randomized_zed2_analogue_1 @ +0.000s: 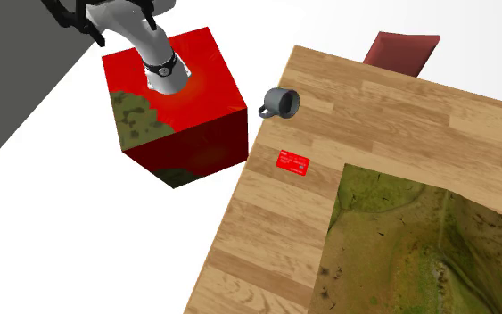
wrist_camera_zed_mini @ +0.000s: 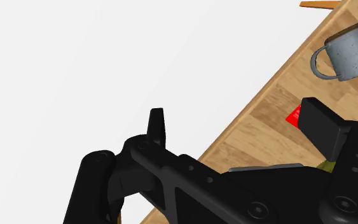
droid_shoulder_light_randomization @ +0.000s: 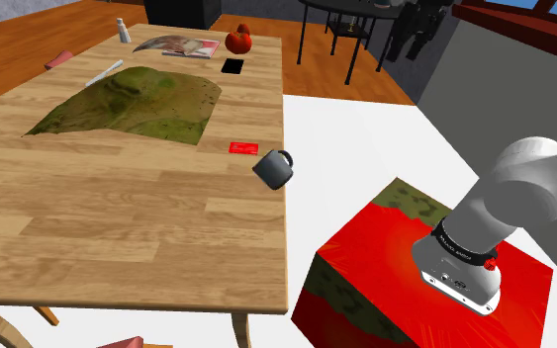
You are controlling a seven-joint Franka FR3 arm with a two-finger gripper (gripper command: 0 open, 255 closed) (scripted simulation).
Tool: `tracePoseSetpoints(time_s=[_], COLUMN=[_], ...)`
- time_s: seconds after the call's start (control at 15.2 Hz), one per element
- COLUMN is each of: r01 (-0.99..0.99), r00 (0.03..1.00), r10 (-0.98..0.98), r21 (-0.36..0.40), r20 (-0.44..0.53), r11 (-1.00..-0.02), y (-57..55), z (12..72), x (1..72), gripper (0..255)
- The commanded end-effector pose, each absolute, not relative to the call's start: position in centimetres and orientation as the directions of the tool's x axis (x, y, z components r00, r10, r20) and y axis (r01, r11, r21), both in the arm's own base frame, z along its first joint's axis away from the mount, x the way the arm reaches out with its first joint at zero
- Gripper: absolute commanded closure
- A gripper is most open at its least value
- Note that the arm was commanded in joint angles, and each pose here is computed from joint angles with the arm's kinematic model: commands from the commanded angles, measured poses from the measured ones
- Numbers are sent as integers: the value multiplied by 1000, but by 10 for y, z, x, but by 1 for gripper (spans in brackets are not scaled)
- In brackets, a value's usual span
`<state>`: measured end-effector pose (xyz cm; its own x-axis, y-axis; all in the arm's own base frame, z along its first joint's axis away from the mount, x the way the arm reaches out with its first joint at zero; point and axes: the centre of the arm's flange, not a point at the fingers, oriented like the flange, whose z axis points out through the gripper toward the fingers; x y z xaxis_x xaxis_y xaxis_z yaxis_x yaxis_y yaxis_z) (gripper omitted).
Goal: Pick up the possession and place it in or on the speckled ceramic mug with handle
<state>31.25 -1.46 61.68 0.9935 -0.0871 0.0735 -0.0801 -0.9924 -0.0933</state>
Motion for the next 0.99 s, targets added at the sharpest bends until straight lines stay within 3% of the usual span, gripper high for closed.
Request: tracePoseSetpoints(time_s=[0.0,0.92], r01=[-80,272], r00=[993,947], r10=[-87,264], r21=[-93,19], r20=[74,-185], r11=[-992,-962], y=[-15,94], z=[617,541], x=[313,496], gripper=[0,0])
